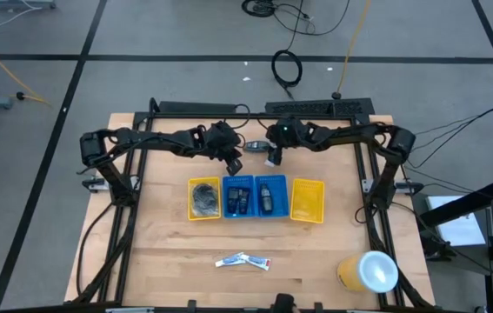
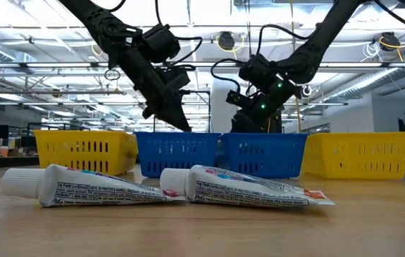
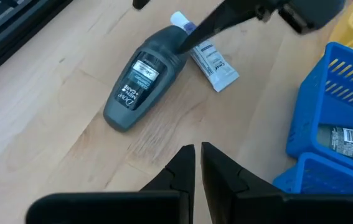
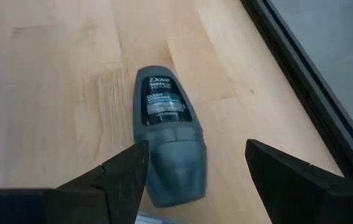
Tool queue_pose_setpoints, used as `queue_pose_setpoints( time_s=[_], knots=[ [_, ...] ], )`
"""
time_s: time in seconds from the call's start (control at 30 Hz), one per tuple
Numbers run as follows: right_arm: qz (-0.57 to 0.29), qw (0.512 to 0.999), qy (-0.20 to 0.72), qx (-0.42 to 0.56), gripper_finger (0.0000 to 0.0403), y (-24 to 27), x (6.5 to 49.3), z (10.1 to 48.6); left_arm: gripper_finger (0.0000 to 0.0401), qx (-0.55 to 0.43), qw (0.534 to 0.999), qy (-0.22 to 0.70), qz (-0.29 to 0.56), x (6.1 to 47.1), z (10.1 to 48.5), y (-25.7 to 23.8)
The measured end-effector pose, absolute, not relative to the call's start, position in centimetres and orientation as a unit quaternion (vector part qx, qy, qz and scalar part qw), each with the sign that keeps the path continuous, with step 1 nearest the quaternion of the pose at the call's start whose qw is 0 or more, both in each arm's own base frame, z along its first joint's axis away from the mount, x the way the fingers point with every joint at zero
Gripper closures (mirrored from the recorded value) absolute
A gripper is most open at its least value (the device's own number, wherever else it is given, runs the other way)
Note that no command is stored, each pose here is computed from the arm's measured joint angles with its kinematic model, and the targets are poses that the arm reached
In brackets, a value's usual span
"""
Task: Pick & Place Travel size toiletries
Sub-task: Put the gray roll-on into the right blue bin
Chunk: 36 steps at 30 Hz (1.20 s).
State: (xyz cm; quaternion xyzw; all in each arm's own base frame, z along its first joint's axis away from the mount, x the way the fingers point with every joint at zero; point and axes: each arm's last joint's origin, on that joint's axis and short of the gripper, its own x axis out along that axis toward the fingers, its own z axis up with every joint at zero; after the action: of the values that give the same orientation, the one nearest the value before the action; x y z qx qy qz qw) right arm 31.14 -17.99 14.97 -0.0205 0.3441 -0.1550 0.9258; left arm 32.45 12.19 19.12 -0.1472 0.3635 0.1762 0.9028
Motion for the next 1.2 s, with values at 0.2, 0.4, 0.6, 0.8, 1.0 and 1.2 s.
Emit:
queue_pose_setpoints(
  time_s=[0.2,0.4,0.6,0.8,1.0,1.2],
  knots=[
    [-0.126,0.927,0.355,-0.008,0.0144,-18.0,31.6,13.4,0.0375,-0.145,0.905,0.359,0.176,32.5,19.2,12.2],
    [-0.121,0.929,0.35,-0.013,0.0145,-18.5,33.0,13.0,0.0375,-0.145,0.905,0.359,0.175,32.5,19.2,12.2],
    [-0.109,0.922,0.372,-0.006,0.0156,-18.4,34.1,11.6,0.0375,-0.146,0.905,0.359,0.174,32.6,19.2,12.1],
    [-0.102,0.92,0.378,-0.027,0.0184,-17.5,34.8,11.4,0.0375,-0.145,0.905,0.36,0.173,32.6,19.2,12.0],
    [-0.106,0.92,0.377,-0.014,0.0206,-17.4,34.8,11.4,0.0375,-0.145,0.905,0.36,0.173,32.6,19.2,12.0],
    [-0.112,0.92,0.376,-0.002,0.0206,-17.2,34.8,11.7,0.0375,-0.145,0.905,0.36,0.173,32.6,19.2,12.0]
  ],
)
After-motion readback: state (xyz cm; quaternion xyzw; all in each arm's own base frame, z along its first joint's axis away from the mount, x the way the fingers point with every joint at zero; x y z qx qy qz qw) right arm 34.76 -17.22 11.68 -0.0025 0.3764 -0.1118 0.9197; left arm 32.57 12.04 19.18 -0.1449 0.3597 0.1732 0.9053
